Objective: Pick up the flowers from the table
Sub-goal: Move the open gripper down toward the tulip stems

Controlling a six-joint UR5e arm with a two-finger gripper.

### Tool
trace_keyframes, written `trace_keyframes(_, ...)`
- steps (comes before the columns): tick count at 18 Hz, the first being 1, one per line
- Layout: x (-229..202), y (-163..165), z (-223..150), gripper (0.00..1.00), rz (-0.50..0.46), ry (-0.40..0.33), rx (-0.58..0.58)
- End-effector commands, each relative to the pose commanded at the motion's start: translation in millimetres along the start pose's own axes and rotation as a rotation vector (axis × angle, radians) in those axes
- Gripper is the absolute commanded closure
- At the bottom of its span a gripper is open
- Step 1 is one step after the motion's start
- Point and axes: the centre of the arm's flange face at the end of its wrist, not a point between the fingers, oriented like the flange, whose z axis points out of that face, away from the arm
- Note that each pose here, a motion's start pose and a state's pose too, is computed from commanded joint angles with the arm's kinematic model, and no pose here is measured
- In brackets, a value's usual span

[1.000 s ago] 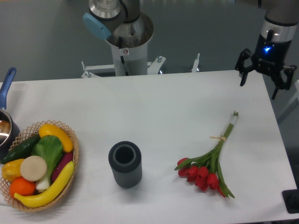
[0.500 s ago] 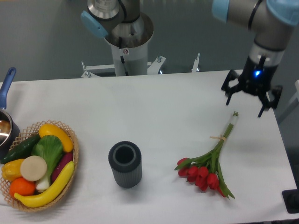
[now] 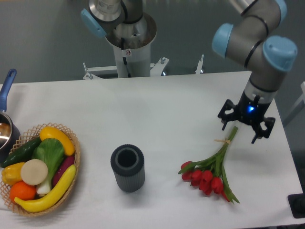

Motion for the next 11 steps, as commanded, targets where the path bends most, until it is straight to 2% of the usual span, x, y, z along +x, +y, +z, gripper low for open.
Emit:
trace_keyframes(8,6,5,52,0.00,-0.005,0.081,-0.023)
trace_keyframes(11,7,3,60,0.00,0.008,0.077,-0.057)
